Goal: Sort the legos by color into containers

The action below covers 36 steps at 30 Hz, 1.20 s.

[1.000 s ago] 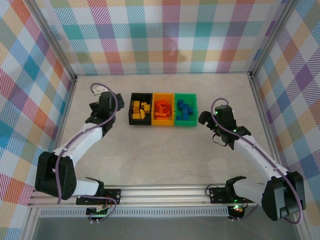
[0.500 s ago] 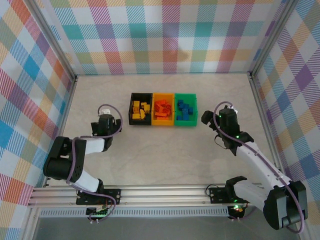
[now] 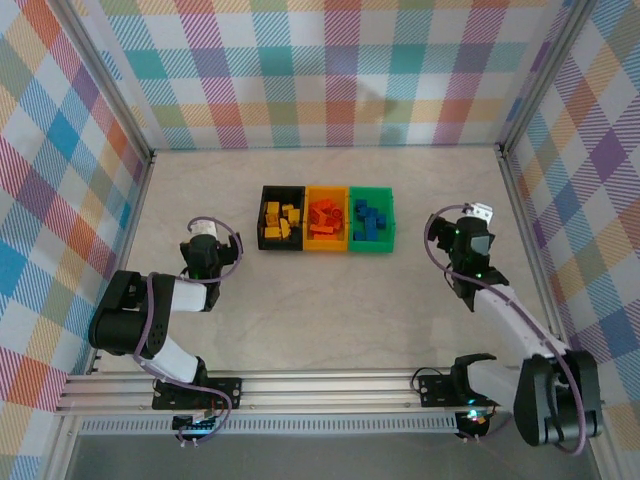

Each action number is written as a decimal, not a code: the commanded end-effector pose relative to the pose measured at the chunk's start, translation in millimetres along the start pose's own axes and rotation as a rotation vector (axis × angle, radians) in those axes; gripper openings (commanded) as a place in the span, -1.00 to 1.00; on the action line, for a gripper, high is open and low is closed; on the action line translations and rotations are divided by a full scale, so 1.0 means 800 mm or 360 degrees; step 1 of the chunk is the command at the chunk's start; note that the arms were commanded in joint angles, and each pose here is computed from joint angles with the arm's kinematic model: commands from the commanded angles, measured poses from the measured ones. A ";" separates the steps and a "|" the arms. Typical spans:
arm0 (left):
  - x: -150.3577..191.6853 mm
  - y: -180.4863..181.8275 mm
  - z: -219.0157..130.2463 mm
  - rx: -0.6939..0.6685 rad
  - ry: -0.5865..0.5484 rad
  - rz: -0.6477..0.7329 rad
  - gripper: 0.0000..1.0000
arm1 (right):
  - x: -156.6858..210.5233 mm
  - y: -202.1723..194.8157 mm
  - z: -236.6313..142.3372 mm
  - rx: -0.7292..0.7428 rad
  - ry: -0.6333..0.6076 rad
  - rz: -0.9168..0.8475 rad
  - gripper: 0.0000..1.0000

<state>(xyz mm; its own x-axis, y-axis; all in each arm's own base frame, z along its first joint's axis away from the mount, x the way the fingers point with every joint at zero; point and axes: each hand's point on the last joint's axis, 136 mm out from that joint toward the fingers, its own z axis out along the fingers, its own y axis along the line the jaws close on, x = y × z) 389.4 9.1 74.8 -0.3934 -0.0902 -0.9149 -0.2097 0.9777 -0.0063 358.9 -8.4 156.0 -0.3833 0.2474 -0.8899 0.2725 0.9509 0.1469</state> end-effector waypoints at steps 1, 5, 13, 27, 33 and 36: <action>-0.011 0.006 -0.002 -0.0020 -0.0065 -0.0042 1.00 | 0.007 -0.006 0.028 -0.0003 -0.0065 -0.0168 0.99; -0.010 0.005 -0.003 -0.0018 -0.0064 -0.0040 1.00 | 0.037 -0.006 0.059 -0.0041 -0.0022 -0.0212 1.00; -0.011 0.005 -0.002 -0.0018 -0.0065 -0.0042 1.00 | 0.056 0.019 0.069 -0.0300 -0.0139 -0.0301 0.99; -0.011 0.005 -0.002 -0.0019 -0.0066 -0.0041 1.00 | 0.057 0.022 0.070 -0.0315 -0.0125 -0.0310 0.99; -0.011 0.003 -0.002 -0.0006 -0.0060 -0.0035 1.00 | 0.057 0.022 0.070 -0.0315 -0.0123 -0.0309 0.99; -0.008 -0.012 0.001 0.0089 -0.0028 0.0018 1.00 | 0.057 0.022 0.070 -0.0316 -0.0123 -0.0310 0.99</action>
<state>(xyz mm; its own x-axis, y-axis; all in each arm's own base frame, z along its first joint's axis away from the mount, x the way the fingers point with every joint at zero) 389.5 7.0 74.3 -0.3960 -0.0882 -0.9140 -0.1980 0.9802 -0.0088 391.8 7.3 82.0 -0.3845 0.0567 -0.9214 0.0403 0.9982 0.0446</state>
